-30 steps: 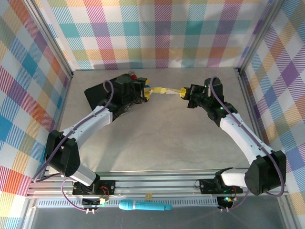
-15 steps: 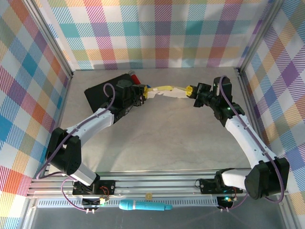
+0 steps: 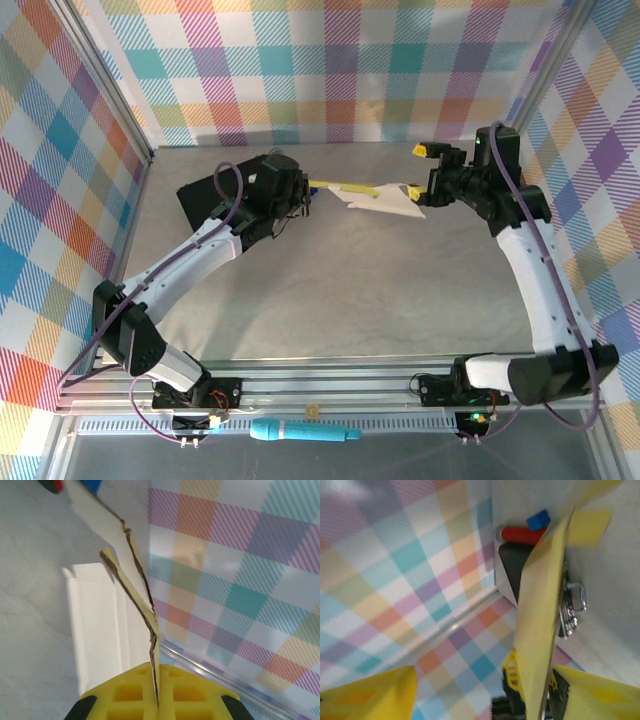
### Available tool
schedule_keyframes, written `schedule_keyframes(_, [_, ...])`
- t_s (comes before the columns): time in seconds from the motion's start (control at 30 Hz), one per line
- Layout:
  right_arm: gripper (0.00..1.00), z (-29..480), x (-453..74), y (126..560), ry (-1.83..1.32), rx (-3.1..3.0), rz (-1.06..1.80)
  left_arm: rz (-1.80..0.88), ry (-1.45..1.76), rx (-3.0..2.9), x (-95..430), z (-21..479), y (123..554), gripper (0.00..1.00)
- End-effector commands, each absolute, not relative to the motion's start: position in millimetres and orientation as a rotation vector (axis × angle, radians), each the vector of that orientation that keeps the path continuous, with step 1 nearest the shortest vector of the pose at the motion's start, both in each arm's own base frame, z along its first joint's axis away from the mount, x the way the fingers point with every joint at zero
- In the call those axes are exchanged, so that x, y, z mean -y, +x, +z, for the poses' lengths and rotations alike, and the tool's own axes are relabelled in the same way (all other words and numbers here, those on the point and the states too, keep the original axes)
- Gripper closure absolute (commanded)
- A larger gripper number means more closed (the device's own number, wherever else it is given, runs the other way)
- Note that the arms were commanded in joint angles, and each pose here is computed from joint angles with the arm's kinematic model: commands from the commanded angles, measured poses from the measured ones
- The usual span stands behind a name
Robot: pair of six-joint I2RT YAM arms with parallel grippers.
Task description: Fold the paper box
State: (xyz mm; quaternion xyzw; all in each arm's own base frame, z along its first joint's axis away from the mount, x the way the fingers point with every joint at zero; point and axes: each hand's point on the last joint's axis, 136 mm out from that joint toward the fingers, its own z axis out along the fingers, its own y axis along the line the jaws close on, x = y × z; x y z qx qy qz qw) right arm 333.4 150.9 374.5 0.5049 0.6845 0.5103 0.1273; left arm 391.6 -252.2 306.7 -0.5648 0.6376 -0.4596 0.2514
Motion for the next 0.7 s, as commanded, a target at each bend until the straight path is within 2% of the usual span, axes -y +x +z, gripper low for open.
schedule_keyframes(0.0, [0.32, 330, -161, 275, 1.605, -2.143, 1.265, -1.066, -1.595, -1.642, 233, 307, 385, 1.0])
schedule_keyframes(0.1, [0.35, 322, -196, 274, 1.672, -2.138, 1.409, -1.062, -1.584, -1.639, 244, 307, 388, 1.0])
schedule_keyframes(0.27, [0.33, 354, -210, 290, 1.532, -2.167, 1.372, -1.074, -1.543, -1.651, 262, 306, 390, 1.0])
schedule_keyframes(0.4, [0.35, 359, -208, 294, 1.477, -2.21, 1.288, -1.063, -1.509, -1.671, 269, 303, 388, 1.0])
schedule_keyframes(0.5, [0.38, 370, -199, 291, 1.352, -2.241, 1.21, -1.049, -1.47, -1.666, 265, 308, 388, 1.0])
schedule_keyframes(0.57, [0.47, 392, -193, 295, 1.183, -2.209, 1.188, -1.051, -1.453, -1.66, 263, 310, 388, 1.0])
schedule_keyframes(0.67, [0.49, 402, -206, 303, 1.02, -2.296, 1.226, -1.064, -1.444, -1.662, 263, 307, 386, 1.0])
